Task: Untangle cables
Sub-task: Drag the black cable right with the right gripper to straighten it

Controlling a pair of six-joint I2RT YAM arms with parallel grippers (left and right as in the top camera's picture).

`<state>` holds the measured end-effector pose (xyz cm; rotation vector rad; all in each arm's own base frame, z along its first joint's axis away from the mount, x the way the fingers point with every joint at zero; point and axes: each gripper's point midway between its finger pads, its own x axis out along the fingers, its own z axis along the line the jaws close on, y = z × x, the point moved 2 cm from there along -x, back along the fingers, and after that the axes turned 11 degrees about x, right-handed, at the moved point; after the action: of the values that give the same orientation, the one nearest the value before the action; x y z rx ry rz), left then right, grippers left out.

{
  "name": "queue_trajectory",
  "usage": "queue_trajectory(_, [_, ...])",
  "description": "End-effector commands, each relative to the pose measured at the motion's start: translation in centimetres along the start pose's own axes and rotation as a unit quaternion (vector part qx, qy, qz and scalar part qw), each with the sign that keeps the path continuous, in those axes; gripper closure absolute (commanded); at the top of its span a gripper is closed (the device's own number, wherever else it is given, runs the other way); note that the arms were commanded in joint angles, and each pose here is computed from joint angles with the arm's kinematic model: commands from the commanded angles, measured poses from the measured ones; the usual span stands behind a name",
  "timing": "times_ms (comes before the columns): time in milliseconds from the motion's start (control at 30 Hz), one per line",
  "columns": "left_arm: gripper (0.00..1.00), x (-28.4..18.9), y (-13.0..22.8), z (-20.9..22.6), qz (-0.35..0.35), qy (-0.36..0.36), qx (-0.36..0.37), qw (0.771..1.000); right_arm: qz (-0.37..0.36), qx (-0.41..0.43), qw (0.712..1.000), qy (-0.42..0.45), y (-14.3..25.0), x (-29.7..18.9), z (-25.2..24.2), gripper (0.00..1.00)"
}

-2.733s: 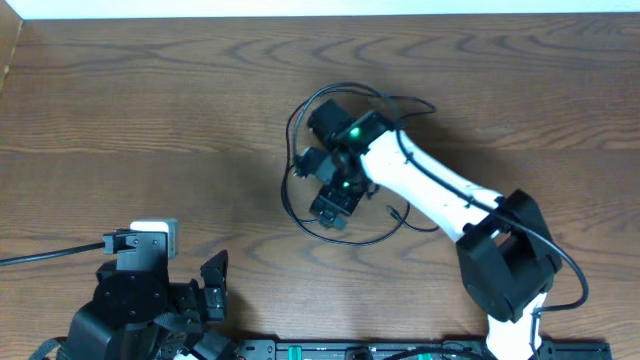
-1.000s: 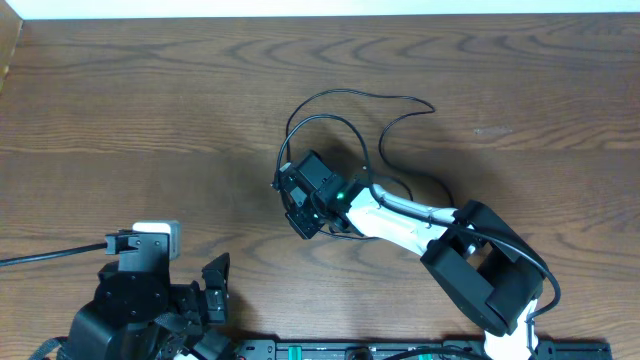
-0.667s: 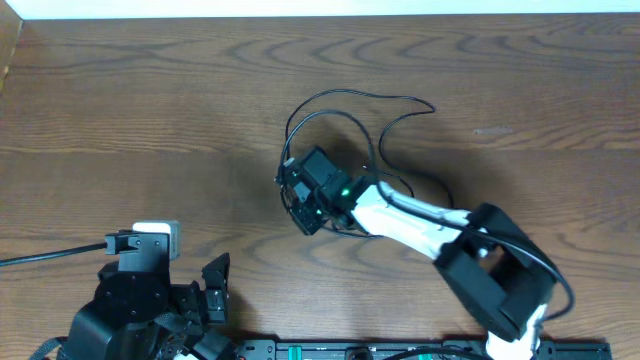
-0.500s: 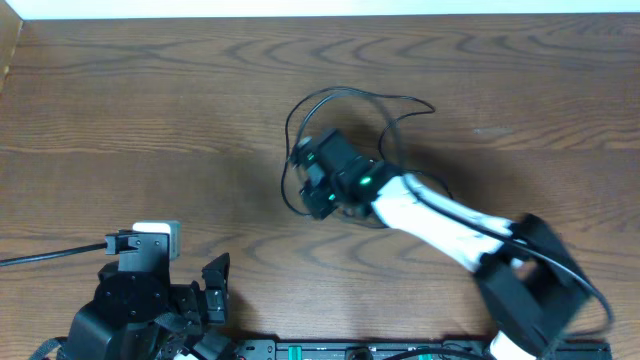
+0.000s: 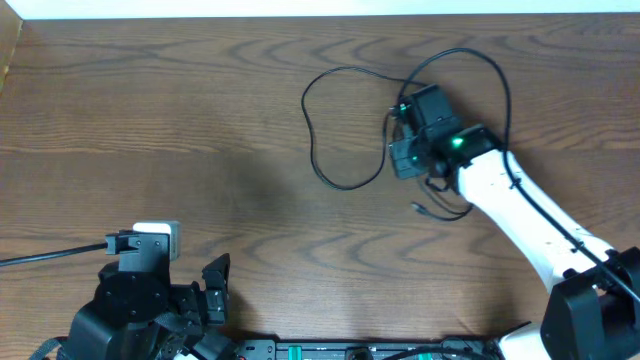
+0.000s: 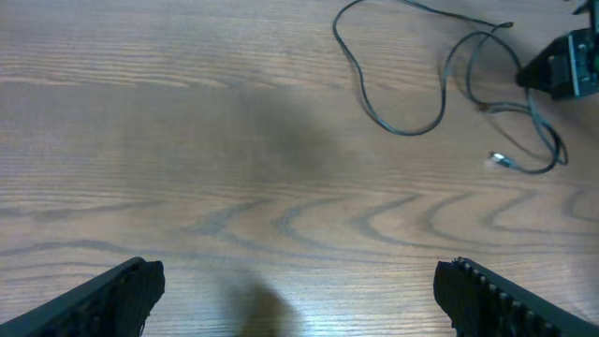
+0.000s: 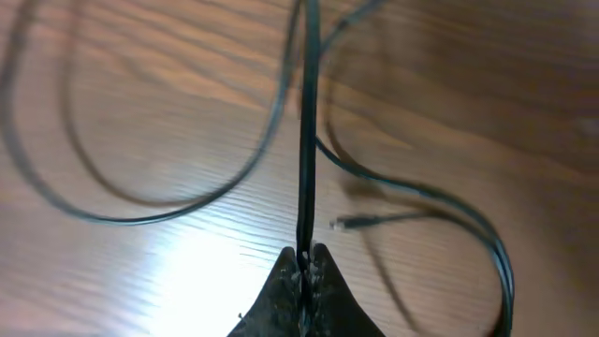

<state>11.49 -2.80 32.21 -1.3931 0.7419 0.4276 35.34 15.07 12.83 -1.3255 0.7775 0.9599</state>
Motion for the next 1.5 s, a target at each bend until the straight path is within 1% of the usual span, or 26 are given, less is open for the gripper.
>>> queue_trajectory(0, [0.02,0.0,0.0,0.0,0.001,0.0,-0.008,1.0,0.007,0.024,0.999,0.031,-0.1,0.6,-1.9,0.99])
queue_trajectory(167, [0.02,0.0,0.0,-0.1,0.002,0.003,-0.008,1.0,0.017,0.029,0.999,0.038,0.0,1.8,-2.5,0.99])
queue_trajectory(200, [0.02,0.0,0.0,-0.1,0.002,0.003,-0.008,1.0,0.018,0.03,0.999,0.038,0.0,2.3,-2.5,0.98])
queue_trajectory(233, [0.02,0.0,0.0,-0.1,0.002,0.003,-0.008,1.0,0.017,0.03,0.999,0.038,-0.1,2.7,-2.4,0.94])
queue_trajectory(267, [0.02,0.0,0.0,-0.1,0.002,0.003,-0.008,1.0,0.017,0.03,0.999,0.038,-0.2,3.2,-2.4,0.85])
queue_trajectory(333, [0.02,0.0,0.0,-0.1,0.002,0.005,-0.008,1.0,0.015,0.03,0.999,0.037,-0.4,4.0,-2.3,0.55])
queue_trajectory(367, [0.02,0.0,0.0,-0.1,0.002,0.004,-0.008,1.0,0.013,0.03,0.999,0.036,-0.5,4.4,-2.2,0.36])
queue_trajectory(400, [0.02,0.0,0.0,-0.1,0.002,0.004,-0.008,1.0,0.01,0.03,0.999,0.036,-0.7,4.8,-2.2,0.23])
queue_trajectory(433, [0.02,0.0,0.0,-0.2,0.002,0.005,-0.008,1.0,0.006,0.028,0.999,0.034,-0.9,5.2,-2.2,0.14])
queue_trajectory(500, [0.02,0.0,0.0,-0.2,0.002,0.005,-0.008,1.0,-0.003,0.031,0.999,0.032,-1.4,5.6,-2.3,0.05])
queue_trajectory(600, [0.02,0.0,0.0,-0.1,0.002,0.004,-0.008,1.0,-0.022,0.034,0.999,0.024,-2.3,6.0,-2.1,0.01])
queue_trajectory(933, [0.02,0.0,0.0,-0.2,0.003,0.006,-0.008,1.0,-0.085,0.035,0.996,0.001,-5.2,6.6,-1.1,0.01])
queue_trajectory(1133, [0.02,0.0,0.1,-0.5,0.005,0.016,-0.008,1.0,-0.064,0.034,0.997,0.005,-4.2,10.1,-1.2,0.01])
queue_trajectory(1300, [0.02,0.0,0.1,-0.5,0.005,0.016,-0.008,1.0,-0.033,0.031,0.999,-0.015,-2.6,13.1,-0.7,0.01])
queue_trajectory(1467, [0.02,0.0,0.1,-0.5,0.006,0.017,-0.008,1.0,-0.013,0.031,0.999,-0.027,-1.5,15.1,-0.4,0.01])
